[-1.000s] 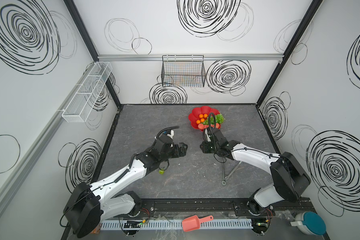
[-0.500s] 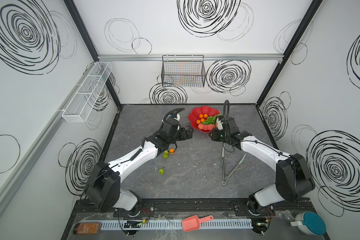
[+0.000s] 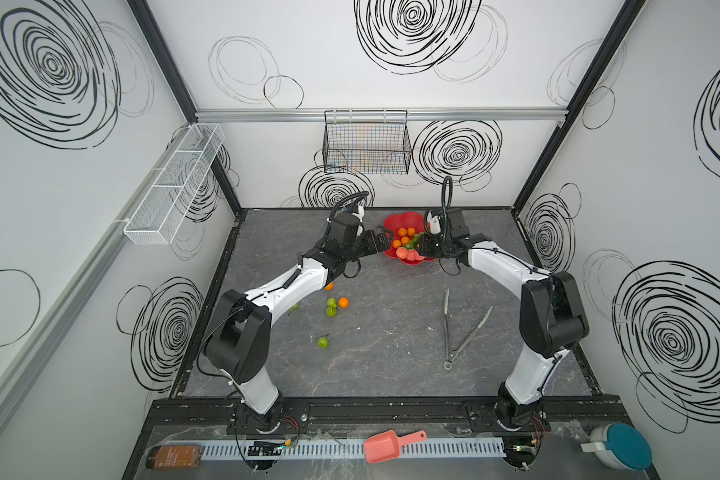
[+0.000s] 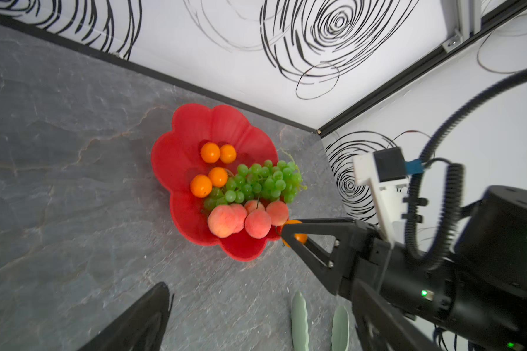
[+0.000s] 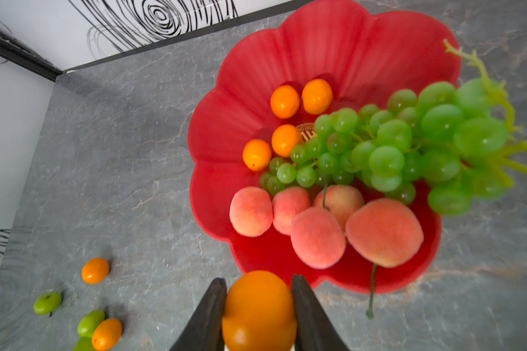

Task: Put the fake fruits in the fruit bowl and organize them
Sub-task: 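Lift the kumquat with the right gripper and carry it over the bowl, then lower the kumquat into the bowl and open the right gripper, then raise the right gripper and move it to the loose kumquats on the table, then lower the right gripper and close it on an orange kumquat, then lift the kumquat with the right gripper and carry it over the red bowl, then lower the kumquat into the bowl and open the right gripper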

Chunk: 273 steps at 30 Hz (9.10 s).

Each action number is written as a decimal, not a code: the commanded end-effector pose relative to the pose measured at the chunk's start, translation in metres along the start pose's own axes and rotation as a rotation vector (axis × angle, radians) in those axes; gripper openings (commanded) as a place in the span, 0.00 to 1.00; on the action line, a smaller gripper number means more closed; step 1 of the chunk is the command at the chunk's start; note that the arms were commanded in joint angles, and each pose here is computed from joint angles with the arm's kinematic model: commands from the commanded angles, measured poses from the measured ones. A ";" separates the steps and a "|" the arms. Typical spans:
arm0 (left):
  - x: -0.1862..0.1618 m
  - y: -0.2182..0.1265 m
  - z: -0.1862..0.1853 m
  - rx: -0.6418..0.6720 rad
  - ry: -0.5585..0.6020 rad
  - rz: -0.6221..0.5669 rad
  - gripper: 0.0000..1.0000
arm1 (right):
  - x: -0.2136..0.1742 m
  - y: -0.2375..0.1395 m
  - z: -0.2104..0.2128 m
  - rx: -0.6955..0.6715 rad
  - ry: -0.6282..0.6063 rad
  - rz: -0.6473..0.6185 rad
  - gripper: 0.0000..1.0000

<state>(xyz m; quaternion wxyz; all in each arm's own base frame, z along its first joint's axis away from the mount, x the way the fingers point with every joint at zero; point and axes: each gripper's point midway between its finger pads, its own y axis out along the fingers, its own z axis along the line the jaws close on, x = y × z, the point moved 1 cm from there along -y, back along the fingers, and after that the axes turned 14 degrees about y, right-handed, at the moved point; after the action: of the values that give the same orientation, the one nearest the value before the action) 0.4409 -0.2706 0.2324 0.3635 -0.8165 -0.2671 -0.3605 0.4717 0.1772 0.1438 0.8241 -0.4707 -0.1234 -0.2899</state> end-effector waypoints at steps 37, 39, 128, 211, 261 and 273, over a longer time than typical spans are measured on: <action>0.031 0.048 0.000 -0.168 -0.028 -0.097 0.96 | 0.120 0.127 -0.046 -0.112 -0.116 -0.081 0.36; 0.031 0.048 0.002 -0.163 -0.027 -0.096 0.96 | 0.120 0.129 -0.047 -0.112 -0.114 -0.078 0.38; -0.141 -0.209 0.120 0.236 -0.222 0.040 0.96 | -0.239 0.049 0.159 0.158 -0.159 0.078 0.52; -0.135 -0.154 0.057 0.108 -0.033 0.131 0.96 | -0.159 -0.039 0.089 0.068 -0.001 0.041 0.39; 0.012 0.055 -0.010 -0.096 0.037 -0.046 0.96 | 0.095 0.053 -0.007 -0.018 0.085 -0.059 0.38; 0.022 0.053 0.005 -0.106 -0.009 -0.117 0.96 | 0.121 0.102 -0.018 -0.024 0.029 -0.087 0.38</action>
<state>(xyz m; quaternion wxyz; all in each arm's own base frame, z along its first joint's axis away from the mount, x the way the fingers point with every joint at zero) 0.4870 -0.2952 0.2131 0.3205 -0.8251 -0.2743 -0.3757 0.6226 0.1620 0.1198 0.8124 -0.4624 -0.1183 -0.3348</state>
